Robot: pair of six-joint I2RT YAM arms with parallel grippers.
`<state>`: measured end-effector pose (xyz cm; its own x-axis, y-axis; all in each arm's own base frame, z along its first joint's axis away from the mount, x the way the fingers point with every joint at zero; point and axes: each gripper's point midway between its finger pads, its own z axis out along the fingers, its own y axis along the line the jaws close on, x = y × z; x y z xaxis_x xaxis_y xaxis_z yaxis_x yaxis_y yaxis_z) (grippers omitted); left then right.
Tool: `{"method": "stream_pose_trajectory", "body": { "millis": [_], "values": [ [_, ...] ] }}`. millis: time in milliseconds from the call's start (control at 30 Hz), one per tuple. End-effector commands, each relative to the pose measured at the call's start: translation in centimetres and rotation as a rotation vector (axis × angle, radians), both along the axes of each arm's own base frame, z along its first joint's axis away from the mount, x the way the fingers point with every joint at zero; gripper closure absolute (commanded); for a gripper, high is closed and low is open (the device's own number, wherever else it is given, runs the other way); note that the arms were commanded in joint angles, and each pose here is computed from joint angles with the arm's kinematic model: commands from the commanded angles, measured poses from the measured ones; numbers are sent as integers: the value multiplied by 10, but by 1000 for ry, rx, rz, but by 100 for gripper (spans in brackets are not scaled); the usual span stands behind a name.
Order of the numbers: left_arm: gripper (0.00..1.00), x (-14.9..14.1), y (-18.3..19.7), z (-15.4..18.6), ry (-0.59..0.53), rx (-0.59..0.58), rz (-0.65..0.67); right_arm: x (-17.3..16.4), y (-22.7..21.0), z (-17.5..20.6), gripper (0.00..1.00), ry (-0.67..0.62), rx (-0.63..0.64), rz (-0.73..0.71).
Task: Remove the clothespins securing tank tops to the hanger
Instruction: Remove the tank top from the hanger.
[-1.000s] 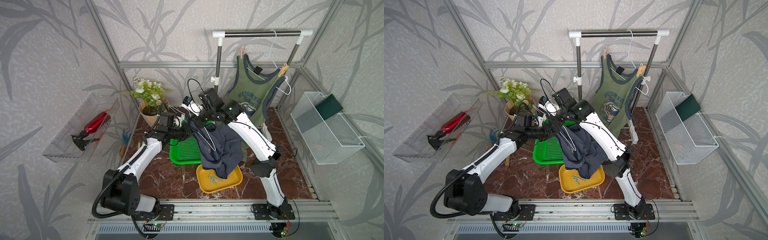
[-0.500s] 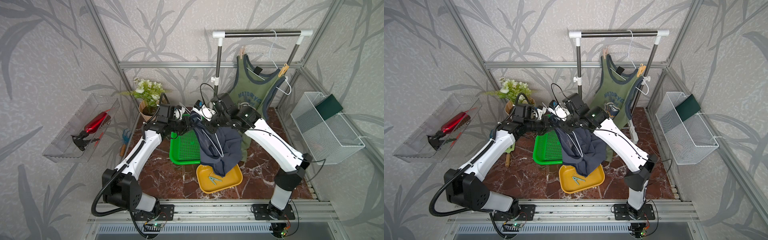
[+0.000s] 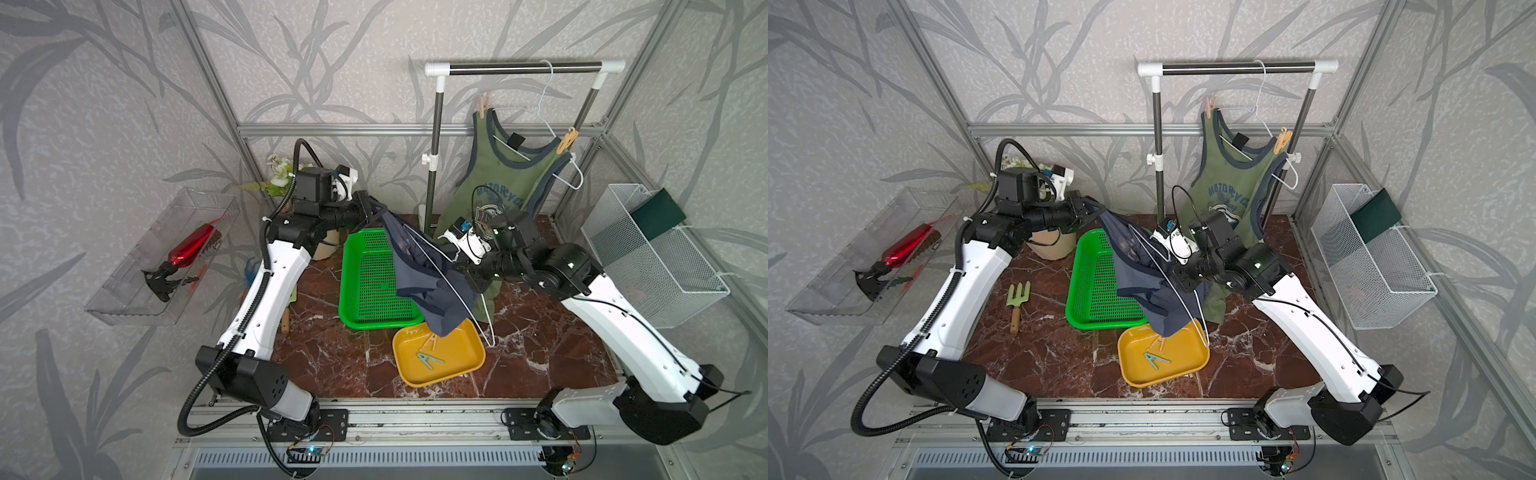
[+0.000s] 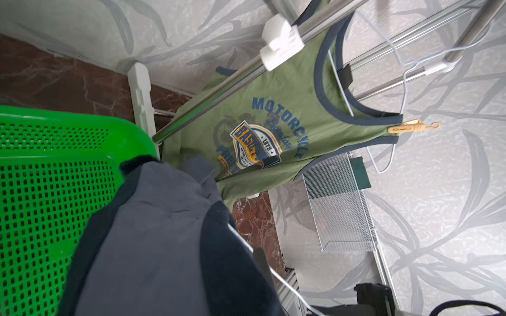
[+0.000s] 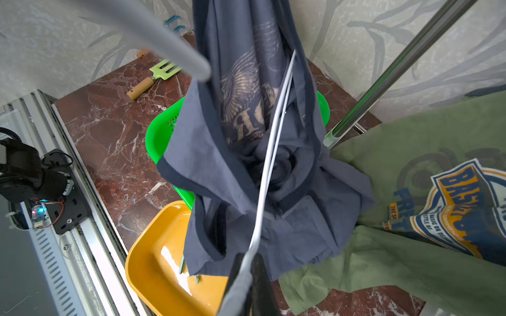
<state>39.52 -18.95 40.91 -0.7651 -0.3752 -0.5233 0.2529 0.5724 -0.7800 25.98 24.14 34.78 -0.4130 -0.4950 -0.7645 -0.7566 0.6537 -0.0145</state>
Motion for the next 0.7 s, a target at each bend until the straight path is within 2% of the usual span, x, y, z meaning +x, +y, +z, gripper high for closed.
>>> {"method": "stream_pose_trajectory", "body": {
  "millis": [0,133,233,367,533,667],
  "values": [
    [100,3,4,34,-69,12,14,-18,-19,40,100,-77,88,-38],
    [100,4,4,92,-196,-18,21,-30,-34,57,100,-112,108,-61],
    [100,-3,-5,144,-301,-120,-40,-35,-42,63,100,-130,117,-74],
    [100,-18,-9,199,-385,-244,-72,-41,-47,68,100,-147,134,-82],
    [100,-45,3,237,-498,-278,-46,-46,-49,73,100,-153,158,-77],
    [100,-52,35,250,-549,-259,61,-49,-49,76,100,-150,173,-68]
  ]
}}
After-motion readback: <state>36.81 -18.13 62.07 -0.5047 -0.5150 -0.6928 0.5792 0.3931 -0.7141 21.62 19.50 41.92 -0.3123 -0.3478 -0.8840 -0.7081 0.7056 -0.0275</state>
